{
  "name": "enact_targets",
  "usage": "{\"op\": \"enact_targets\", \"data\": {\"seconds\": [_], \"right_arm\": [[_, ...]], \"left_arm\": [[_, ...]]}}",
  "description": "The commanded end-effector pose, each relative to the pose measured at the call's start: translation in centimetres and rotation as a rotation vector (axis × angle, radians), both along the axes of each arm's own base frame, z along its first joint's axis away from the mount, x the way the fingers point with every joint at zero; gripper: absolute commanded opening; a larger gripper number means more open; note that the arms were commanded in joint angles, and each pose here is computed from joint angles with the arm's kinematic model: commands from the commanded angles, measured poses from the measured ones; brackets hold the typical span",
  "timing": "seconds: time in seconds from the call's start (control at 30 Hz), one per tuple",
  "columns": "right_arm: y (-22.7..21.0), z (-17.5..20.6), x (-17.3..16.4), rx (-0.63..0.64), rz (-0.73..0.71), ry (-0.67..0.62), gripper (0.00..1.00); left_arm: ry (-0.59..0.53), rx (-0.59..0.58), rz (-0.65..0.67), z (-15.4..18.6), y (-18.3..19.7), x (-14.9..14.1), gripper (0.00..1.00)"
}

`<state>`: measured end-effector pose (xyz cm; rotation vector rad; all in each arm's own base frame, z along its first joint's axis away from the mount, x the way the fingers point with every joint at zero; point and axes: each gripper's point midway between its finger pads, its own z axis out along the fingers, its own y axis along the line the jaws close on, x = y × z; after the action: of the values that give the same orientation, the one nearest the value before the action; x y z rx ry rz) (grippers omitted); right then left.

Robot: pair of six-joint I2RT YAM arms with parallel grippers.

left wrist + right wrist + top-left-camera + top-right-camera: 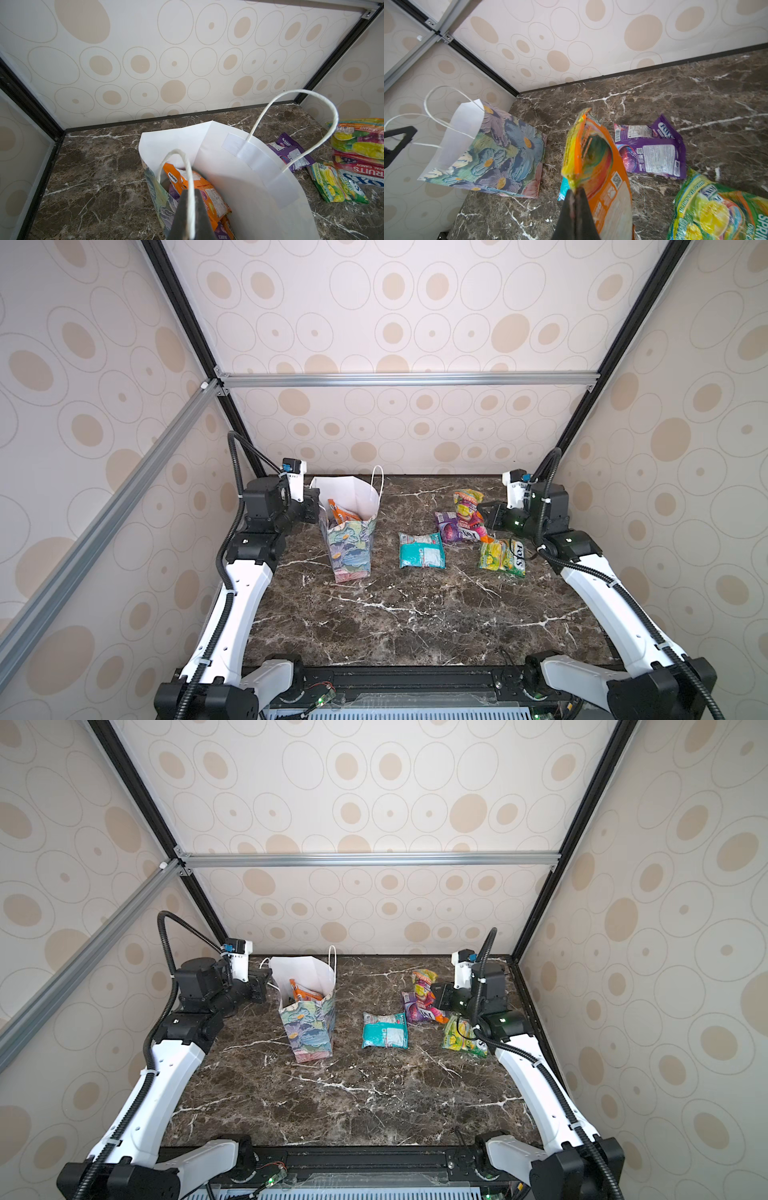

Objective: Place the snacks into the paper bag
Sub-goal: Place the snack in the paper bag.

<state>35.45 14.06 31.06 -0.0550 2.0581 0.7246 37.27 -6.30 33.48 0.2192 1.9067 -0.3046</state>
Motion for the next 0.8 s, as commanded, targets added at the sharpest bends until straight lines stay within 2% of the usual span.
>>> {"op": "enact_targets", "data": {"seconds": [0.0, 0.43, 0.77], "right_arm": [[1.5, 3.5, 0.2, -0.017, 0.044, -0.095, 0.00], [9.5, 13.8, -0.3, 0.016, 0.223, -0.310, 0.00], [17.0, 18.3, -1.4, 0.061, 0.385, -0.419, 0.00]], "left_arm": [[-0.053, 0.007, -0.011, 1.9, 0.0, -0.3, 0.00], [-0.054, 0.005, -0.013, 1.9, -0.1, -0.4, 0.00], [-0.057, 0.006, -0.011, 2.0, 0.0, -0.4, 0.00]]}}
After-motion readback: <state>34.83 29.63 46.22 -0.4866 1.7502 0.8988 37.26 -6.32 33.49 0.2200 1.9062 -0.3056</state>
